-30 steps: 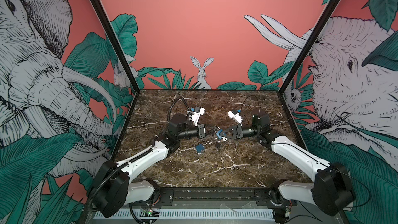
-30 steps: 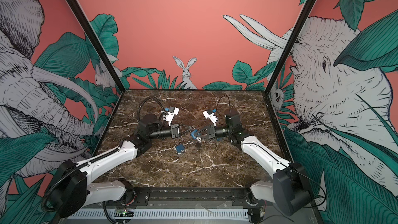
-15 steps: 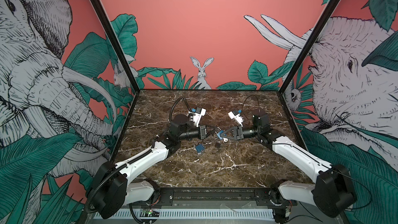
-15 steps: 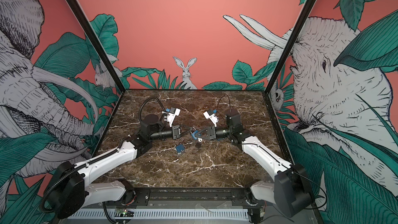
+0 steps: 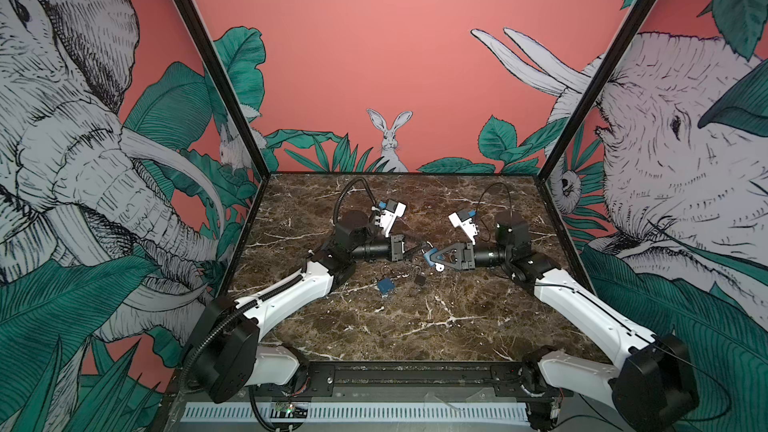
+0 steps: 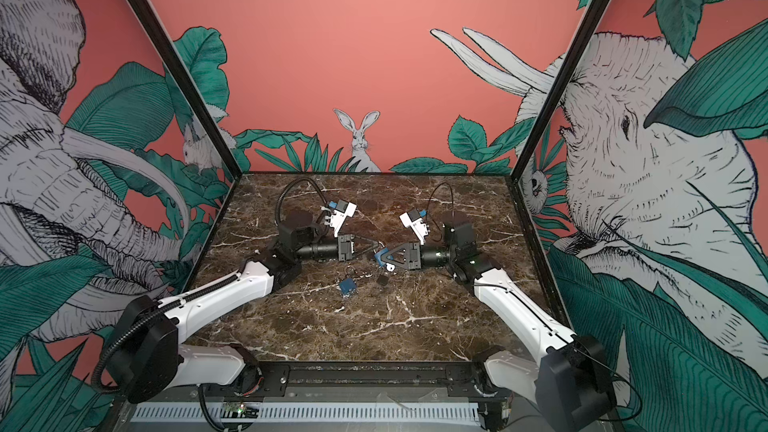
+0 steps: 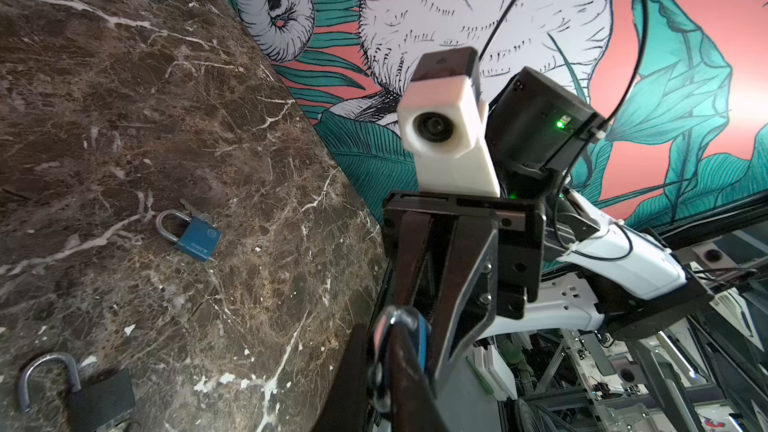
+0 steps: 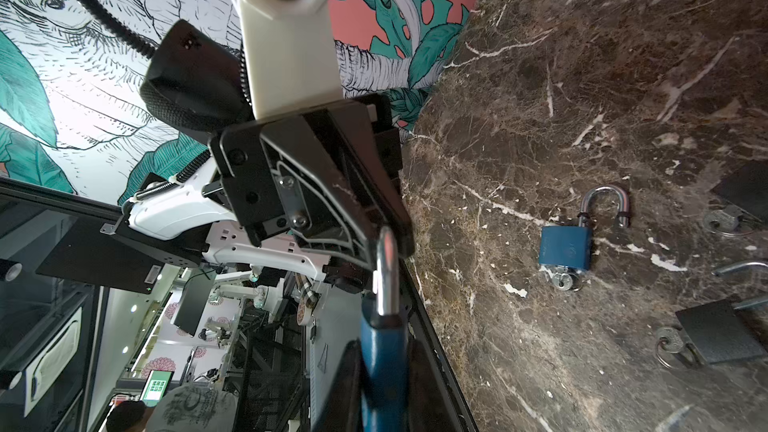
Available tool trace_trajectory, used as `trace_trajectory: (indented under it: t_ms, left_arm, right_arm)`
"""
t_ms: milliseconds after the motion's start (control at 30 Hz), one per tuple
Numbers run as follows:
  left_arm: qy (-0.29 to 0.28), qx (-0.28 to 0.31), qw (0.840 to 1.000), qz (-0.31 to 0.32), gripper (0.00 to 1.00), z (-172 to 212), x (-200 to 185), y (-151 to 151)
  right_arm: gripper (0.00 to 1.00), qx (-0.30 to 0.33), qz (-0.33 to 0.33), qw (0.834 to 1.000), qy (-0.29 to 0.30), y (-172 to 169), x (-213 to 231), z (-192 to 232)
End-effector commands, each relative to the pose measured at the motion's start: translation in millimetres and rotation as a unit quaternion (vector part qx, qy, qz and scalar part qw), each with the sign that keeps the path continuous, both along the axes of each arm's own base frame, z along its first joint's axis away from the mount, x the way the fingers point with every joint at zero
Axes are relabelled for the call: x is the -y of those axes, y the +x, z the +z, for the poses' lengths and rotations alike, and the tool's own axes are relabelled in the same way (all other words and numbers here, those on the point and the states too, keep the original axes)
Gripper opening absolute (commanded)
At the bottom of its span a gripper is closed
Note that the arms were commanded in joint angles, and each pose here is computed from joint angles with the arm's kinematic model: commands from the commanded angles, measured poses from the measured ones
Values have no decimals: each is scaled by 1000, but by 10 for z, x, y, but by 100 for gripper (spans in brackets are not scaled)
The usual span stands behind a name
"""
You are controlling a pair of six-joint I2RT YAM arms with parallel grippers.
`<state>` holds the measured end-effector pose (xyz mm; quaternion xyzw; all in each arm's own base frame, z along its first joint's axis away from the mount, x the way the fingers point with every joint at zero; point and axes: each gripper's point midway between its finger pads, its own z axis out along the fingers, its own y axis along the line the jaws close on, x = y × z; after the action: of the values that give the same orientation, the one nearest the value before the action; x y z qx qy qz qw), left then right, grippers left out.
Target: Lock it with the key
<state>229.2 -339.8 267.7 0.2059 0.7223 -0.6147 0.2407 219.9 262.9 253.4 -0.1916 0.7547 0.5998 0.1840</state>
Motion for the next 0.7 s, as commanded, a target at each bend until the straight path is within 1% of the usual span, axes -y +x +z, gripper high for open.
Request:
trace_trajectory:
  t_ms: [0,67,200,267,300,400,433,533,633,667]
  left_arm:
    - [-33,1,994,-104,14,265,83,-445]
    - [-34,2,994,-104,15,276,74,-447]
    - [-33,-1,994,-101,20,266,57,-446]
    - [-33,1,994,-102,21,274,54,-450]
    - [-32,1,994,-101,18,264,52,-445]
    - [-32,-1,995,-97,3,250,46,-428]
    - [-32,-2,995,-96,0,245,44,-428]
    - [-34,-2,995,-96,0,240,42,-429]
    - [-33,0,998,-59,0,214,-49,-264]
    - [-32,-1,998,-45,0,198,-75,-216]
  right_arm:
    - [0,83,-56,995,10,291,-14,171]
    - [0,84,-55,995,11,296,-20,175]
    - [0,81,-54,995,17,319,-42,180]
    - [0,81,-55,995,19,335,-45,184]
    - [0,82,-55,995,20,335,-46,192]
    - [0,81,-55,995,20,343,-51,189]
    - [0,80,-55,995,21,340,-52,191]
    - [0,81,-55,995,22,345,-55,195]
    - [0,77,-58,995,19,365,-55,181]
    - [12,75,-58,995,18,367,-56,171]
